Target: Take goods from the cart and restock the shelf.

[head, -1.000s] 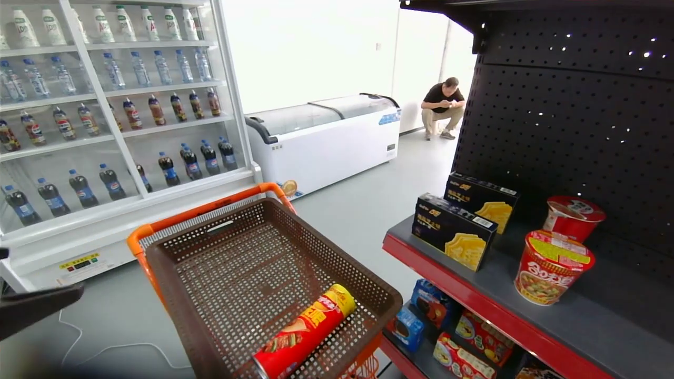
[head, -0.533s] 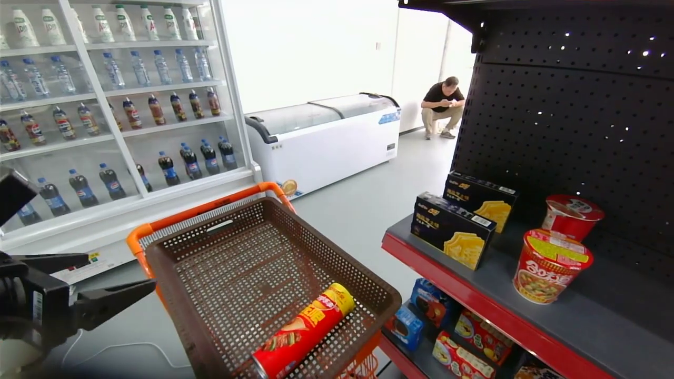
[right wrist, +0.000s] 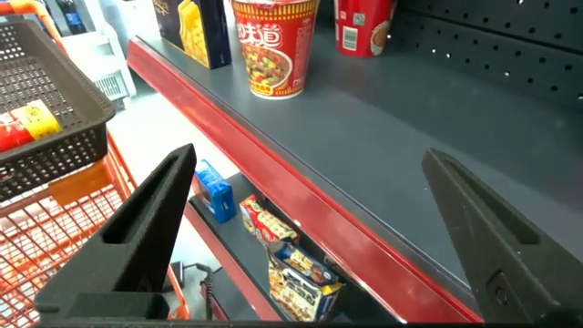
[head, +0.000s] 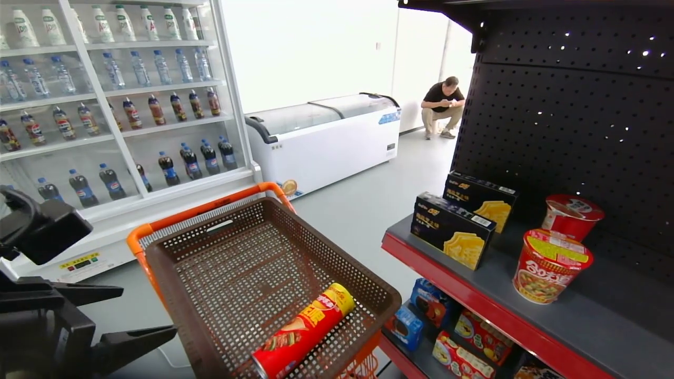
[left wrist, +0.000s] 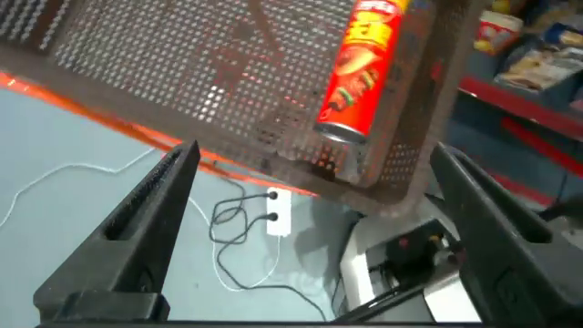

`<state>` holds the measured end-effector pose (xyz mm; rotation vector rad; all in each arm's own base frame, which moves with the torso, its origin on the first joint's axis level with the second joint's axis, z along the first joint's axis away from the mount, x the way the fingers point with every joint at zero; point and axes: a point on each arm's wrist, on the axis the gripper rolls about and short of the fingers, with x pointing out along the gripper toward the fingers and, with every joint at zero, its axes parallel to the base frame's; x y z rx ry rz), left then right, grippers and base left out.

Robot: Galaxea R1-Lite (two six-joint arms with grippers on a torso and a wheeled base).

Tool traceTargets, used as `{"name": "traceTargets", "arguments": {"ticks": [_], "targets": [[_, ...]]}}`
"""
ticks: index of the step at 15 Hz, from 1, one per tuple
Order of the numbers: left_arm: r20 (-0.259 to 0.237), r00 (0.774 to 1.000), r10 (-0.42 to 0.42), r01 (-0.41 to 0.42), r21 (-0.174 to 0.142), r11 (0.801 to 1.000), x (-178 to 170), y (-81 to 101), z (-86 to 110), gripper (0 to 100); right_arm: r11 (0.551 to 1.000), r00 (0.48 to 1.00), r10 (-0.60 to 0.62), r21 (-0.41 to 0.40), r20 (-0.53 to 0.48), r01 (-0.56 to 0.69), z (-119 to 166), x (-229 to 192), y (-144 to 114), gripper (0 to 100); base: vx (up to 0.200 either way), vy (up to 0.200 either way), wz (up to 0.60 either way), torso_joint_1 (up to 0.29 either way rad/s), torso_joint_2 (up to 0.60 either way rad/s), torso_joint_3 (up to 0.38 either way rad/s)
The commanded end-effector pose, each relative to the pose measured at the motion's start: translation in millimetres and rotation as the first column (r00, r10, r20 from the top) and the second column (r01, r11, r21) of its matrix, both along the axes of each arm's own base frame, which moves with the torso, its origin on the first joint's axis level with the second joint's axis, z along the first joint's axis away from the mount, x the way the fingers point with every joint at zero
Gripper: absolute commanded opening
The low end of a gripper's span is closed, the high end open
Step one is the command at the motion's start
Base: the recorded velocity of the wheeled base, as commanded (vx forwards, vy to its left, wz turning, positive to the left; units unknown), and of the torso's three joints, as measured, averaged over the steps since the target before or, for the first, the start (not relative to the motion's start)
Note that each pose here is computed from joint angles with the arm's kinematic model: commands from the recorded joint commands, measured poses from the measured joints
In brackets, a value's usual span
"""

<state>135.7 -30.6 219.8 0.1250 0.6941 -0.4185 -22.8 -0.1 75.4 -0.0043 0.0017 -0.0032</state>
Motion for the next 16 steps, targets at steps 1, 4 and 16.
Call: {"name": "traceTargets", "arguments": {"ticks": [1, 4, 16], "targets": [[-0.071, 0.994, -0.087, 0.095, 0.117, 0.989, 21, -5.3, -17.9, 100, 1.000, 1.000, 0.000, 0.000, 0.000, 0.000, 0, 0, 0, 100, 0.000, 0.000, 0.00, 0.000, 0.00, 0.000], [-0.096, 0.990, -0.103, 0.116, 0.142, 0.983, 34, -8.0, -21.7, 100, 1.000, 1.000, 0.000, 0.000, 0.000, 0.000, 0, 0, 0, 100, 0.133, -0.133, 0.00, 0.000, 0.00, -0.002], [-0.123, 0.965, -0.231, 0.255, 0.234, 0.938, 31, -11.9, -54.9, 100, 1.000, 1.000, 0.000, 0.000, 0.000, 0.000, 0, 0, 0, 100, 0.017, -0.017, 0.00, 0.000, 0.00, 0.000]]}}
